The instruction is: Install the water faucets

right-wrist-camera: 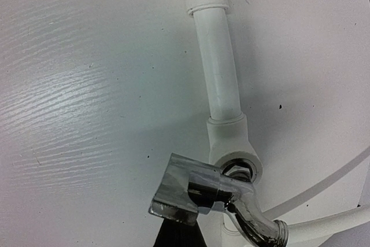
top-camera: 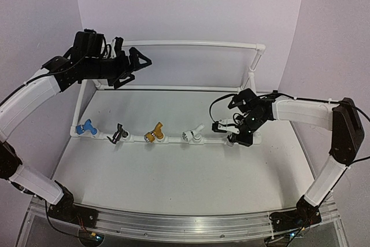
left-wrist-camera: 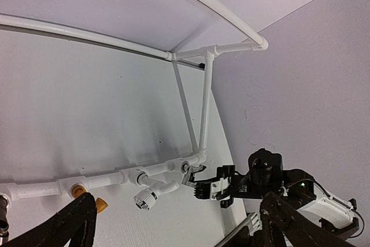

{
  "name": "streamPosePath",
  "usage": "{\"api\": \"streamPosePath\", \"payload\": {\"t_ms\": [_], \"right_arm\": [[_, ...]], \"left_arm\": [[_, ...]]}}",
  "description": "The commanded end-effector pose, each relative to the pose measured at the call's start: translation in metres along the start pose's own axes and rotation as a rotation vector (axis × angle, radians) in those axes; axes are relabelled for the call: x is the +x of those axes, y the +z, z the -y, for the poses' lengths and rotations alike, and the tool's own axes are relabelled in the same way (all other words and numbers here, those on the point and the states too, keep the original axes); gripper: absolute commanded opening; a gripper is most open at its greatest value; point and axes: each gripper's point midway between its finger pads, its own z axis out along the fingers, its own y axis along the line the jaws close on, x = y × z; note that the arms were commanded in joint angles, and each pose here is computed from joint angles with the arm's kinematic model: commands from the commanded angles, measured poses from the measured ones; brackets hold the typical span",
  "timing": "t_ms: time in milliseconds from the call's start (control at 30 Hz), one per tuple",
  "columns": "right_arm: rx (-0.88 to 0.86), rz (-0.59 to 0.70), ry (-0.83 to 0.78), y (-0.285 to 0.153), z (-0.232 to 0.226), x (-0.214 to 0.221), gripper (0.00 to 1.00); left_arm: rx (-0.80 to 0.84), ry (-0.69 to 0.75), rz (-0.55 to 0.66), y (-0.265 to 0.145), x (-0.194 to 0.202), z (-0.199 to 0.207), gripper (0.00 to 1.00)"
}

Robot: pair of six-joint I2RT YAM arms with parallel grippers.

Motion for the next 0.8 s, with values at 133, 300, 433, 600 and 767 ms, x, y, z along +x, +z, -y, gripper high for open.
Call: {"api": "streamPosePath", "payload": {"t_ms": [133, 300, 433, 600, 767], "right_arm": [[0.026, -0.013, -0.020, -0.006, -0.009, 0.009, 0.00], [0.001, -0.037, -0.026, -0.005, -0.027, 0.025, 0.00], [0.020, -0.010, -0.013, 0.004, -0.019, 0.010, 0.00], [0.089, 0.042, -0.016, 0.012, -0.002, -0.017, 0.00], [0.157, 0.062, 0.001, 0.017, 0.022, -0.037, 0.00]], "left_arm": [[0.038, 0.032, 0.075, -0.017, -0.018, 0.015, 0.98], [0.037, 0.033, 0.074, -0.017, -0.017, 0.014, 0.98], [0.040, 0.030, 0.067, -0.015, -0.016, 0.014, 0.98], [0.041, 0.033, 0.067, -0.014, -0.017, 0.015, 0.98], [0.036, 0.030, 0.075, -0.017, -0.018, 0.014, 0.98]]}}
